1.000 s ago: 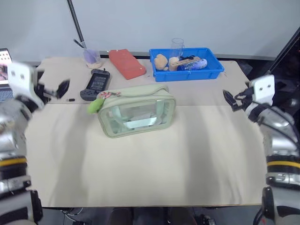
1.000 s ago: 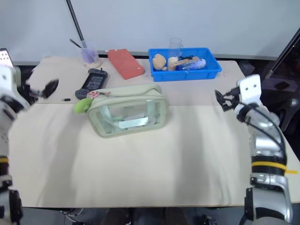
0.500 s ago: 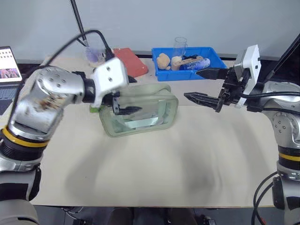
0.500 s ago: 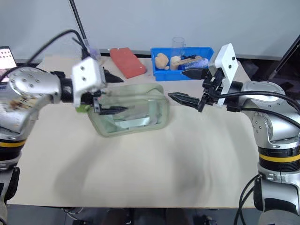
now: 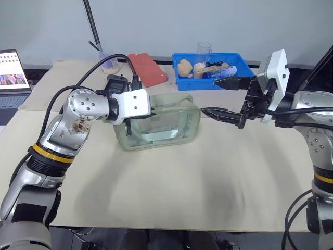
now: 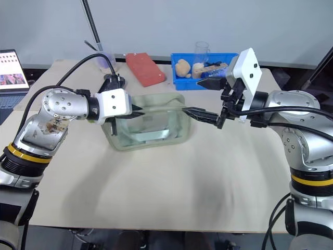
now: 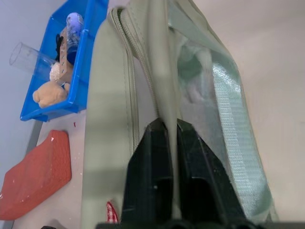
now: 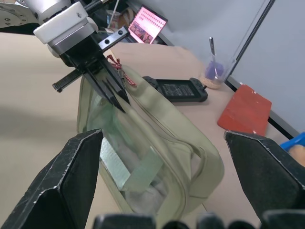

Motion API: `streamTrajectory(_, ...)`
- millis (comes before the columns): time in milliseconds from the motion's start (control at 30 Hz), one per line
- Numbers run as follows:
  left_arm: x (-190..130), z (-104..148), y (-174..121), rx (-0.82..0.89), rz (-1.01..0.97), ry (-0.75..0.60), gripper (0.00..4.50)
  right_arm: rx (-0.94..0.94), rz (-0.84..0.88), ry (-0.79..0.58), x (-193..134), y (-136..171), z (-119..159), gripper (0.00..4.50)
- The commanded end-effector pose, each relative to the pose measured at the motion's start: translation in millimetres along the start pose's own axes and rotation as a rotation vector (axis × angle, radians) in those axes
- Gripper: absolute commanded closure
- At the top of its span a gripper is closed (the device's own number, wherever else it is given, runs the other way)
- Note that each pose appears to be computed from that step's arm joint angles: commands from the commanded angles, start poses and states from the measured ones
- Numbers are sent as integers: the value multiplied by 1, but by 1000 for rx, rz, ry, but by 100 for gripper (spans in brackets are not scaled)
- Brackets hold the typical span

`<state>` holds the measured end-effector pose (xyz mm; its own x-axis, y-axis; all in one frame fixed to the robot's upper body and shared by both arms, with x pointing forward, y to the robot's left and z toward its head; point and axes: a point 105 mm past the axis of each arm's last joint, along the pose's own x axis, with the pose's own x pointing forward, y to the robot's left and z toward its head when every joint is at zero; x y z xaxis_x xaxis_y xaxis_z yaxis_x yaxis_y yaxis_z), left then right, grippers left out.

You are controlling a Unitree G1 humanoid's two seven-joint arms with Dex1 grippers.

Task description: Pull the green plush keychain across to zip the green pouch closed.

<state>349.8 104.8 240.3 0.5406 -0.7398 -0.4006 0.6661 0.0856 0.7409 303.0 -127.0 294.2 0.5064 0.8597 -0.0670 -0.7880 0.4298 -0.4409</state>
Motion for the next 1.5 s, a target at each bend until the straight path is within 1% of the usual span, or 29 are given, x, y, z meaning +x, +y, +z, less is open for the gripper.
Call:
streamTrajectory(33, -12, 18, 15, 66, 5, -89, 448, -65, -24, 42, -10, -5, 2, 0)
streamTrajectory(133, -21, 20, 12, 122, -76, -160, 448, -72, 14, 85, -16, -4, -3, 0)
streamTrajectory(267, -23, 15, 11, 179, -125, -181, 448, -82, 78, 137, -21, 3, -9, 0)
streamTrajectory(400, -19, 16, 11, 186, -131, -213, 448, -73, 119, 168, -22, 12, -18, 0)
streamTrajectory(533, -16, 18, 6, 174, -129, -229, 448, -58, 128, 165, -22, 19, -22, 0)
streamTrajectory(600, -17, 22, 6, 165, -127, -241, 371, -56, 121, 164, -20, 20, -26, 0)
streamTrajectory(633, -19, 26, 6, 157, -132, -252, 340, -56, 119, 165, -18, 21, -27, 0)
streamTrajectory(700, -22, 34, 7, 139, -143, -281, 247, -61, 109, 167, -16, 21, -31, 0)
streamTrajectory(767, -28, 58, 4, 25, -169, -409, 139, -68, 84, 168, -11, 19, -37, 0)
streamTrajectory(833, -32, 74, -4, -36, -215, -478, 37, -68, 85, 167, -6, 19, -41, 0)
streamTrajectory(867, -33, 79, -8, -54, -238, -494, 3, -66, 89, 164, -4, 20, -42, 0)
streamTrajectory(933, -36, 88, -15, -90, -280, -512, 0, -52, 91, 150, 1, 19, -43, 53)
streamTrajectory(1033, -38, 92, -18, -109, -294, -505, 0, -45, 99, 146, 5, 20, -47, 156)
streamTrajectory(1233, -44, 79, -16, -142, -252, -434, 0, -34, 114, 144, 10, 22, -54, 365)
streamTrajectory(1300, -50, 72, -9, -196, -216, -405, 0, -30, 121, 142, 11, 22, -55, 431)
streamTrajectory(1333, -56, 65, 1, -247, -158, -389, 0, -27, 126, 143, 11, 22, -56, 448)
streamTrajectory(1400, -69, 50, 19, -348, -48, -366, 0, -24, 135, 146, 11, 23, -57, 448)
streamTrajectory(1500, -93, 15, 34, -474, 112, -290, 0, -25, 140, 146, 12, 24, -57, 448)
